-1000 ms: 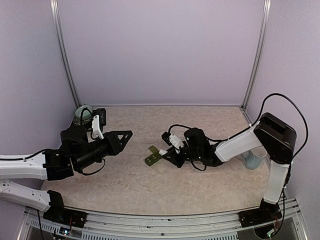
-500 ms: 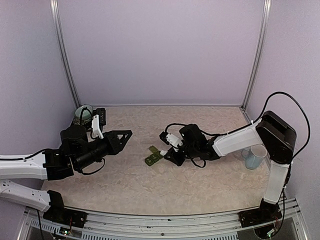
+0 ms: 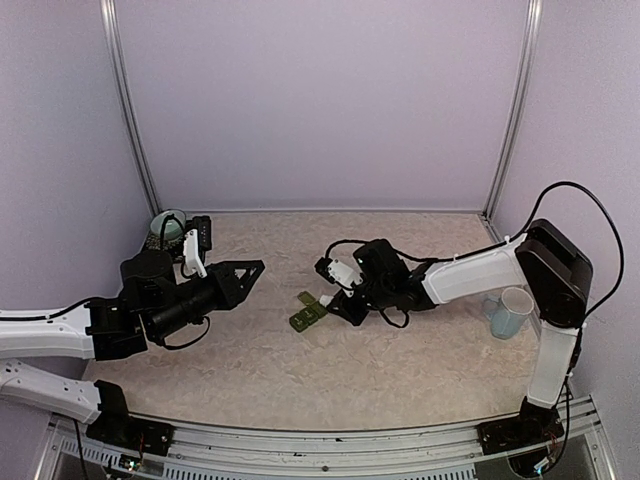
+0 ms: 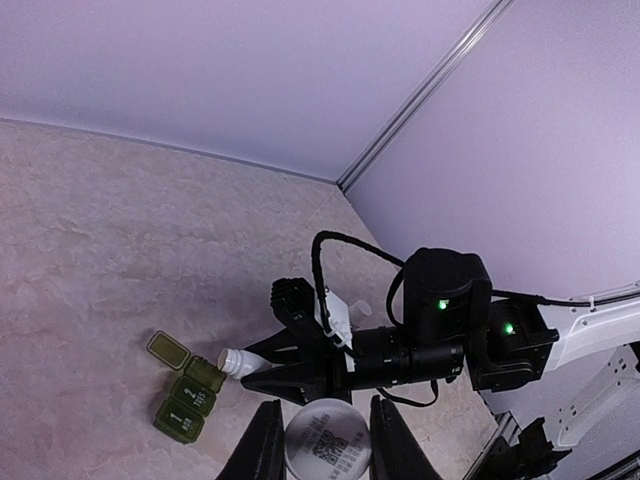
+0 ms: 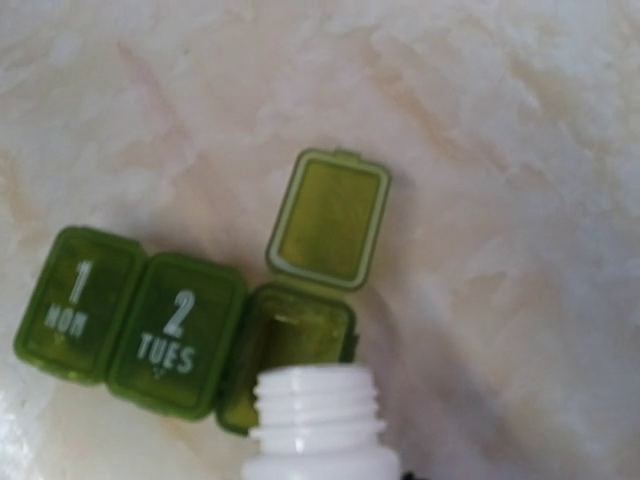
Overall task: Sort the pills into containers
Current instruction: Pour the pill into the compartment of the pill container.
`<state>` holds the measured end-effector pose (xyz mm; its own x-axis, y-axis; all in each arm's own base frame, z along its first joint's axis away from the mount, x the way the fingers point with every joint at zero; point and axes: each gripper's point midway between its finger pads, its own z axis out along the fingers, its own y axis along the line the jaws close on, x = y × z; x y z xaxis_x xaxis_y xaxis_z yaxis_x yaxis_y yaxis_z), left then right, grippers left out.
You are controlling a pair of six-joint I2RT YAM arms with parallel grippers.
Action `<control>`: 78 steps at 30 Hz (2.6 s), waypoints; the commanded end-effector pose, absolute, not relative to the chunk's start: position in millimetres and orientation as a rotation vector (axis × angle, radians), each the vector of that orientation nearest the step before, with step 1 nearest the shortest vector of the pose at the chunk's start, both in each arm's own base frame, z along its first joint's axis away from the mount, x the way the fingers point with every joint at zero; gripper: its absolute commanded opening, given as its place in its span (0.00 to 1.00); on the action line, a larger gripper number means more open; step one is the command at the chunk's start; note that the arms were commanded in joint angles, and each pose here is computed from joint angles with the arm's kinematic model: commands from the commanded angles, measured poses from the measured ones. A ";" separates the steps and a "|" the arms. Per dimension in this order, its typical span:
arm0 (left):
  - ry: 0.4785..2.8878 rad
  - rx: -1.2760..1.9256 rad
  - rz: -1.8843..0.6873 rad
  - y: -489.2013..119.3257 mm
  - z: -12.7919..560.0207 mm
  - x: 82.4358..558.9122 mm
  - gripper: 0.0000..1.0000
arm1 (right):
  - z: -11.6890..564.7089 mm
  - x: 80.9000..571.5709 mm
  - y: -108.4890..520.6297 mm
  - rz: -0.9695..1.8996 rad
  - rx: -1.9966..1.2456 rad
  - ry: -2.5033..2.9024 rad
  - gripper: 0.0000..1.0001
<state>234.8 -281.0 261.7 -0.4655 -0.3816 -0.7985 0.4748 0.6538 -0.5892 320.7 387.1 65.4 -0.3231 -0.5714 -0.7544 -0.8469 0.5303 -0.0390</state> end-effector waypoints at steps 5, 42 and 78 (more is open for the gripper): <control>1.761 0.074 -1.017 -277.5 270.6 234.1 0.22 | 78.2 320.4 393.6 0.398 -1.200 2.031 0.00; 1.759 0.065 -1.024 -273.4 265.1 233.5 0.22 | 59.4 320.2 402.2 0.274 -1.318 2.114 0.00; 1.759 0.053 -1.031 -269.1 258.9 233.4 0.21 | 54.0 316.6 401.9 0.159 -1.428 2.193 0.00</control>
<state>234.0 -271.9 254.2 -0.4608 -0.3986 -0.7929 0.4755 0.6435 -0.5998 321.9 399.3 57.5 -0.3198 -0.8008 -0.5064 -0.8738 0.4560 -0.1692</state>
